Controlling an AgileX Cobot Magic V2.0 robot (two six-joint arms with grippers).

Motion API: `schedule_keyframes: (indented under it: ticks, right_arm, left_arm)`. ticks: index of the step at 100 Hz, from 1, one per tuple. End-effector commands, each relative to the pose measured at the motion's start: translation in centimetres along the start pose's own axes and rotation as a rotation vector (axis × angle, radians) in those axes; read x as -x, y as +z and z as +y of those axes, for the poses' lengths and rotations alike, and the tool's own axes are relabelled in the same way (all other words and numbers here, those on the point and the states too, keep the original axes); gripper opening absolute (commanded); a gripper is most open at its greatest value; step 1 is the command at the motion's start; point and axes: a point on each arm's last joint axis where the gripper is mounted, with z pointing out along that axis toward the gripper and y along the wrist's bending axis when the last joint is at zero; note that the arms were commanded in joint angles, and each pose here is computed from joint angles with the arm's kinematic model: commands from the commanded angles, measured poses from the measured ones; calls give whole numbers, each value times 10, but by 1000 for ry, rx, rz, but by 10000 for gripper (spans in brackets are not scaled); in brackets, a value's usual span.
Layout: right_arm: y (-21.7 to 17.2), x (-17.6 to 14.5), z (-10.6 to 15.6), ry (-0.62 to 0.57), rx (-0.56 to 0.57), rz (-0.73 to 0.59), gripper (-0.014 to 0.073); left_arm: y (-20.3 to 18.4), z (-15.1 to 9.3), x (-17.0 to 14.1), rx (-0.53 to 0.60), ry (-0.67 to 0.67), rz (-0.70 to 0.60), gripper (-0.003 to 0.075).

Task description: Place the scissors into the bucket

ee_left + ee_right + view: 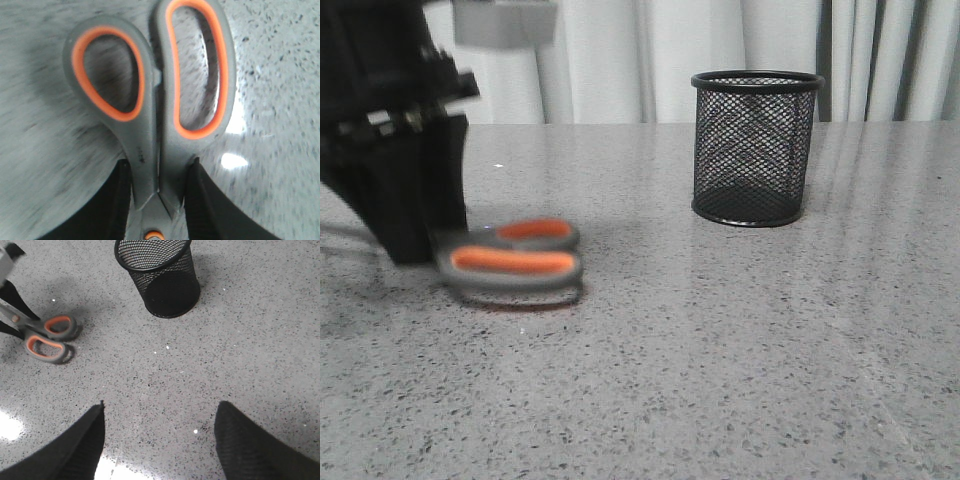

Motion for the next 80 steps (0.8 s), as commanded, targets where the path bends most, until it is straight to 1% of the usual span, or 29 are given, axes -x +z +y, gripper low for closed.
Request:
schedule_keyframes:
  ticks: [1, 21, 30, 41, 48, 59, 71, 80]
  right_arm:
    - [-5, 13, 4, 9, 28, -92, 426]
    - [-6, 20, 11, 54, 102, -165, 426]
    - [-8, 24, 16, 67, 168, -210, 426]
    - [-12, 31, 26, 87, 280, -280, 426]
    - [-15, 35, 31, 105, 355, -330, 426]
    - [-20, 40, 37, 135, 436, -384, 426]
    - [-23, 44, 40, 163, 491, -419, 426]
    - [-24, 45, 42, 180, 518, -431, 426]
  left_arm:
    - [-55, -14, 9, 132, -6, -69, -10]
    - [-133, -36, 16, 375, -17, -172, -11]
    - [-163, -49, 16, 469, -10, -214, -11]
    - [-192, -67, 16, 561, 3, -257, -11]
    - [-206, -77, 15, 607, 10, -278, -11]
    - [-221, -91, 19, 654, 43, -314, -11]
    - [-233, -103, 27, 682, 63, -368, -11]
    - [-238, -106, 34, 696, 51, -405, -11]
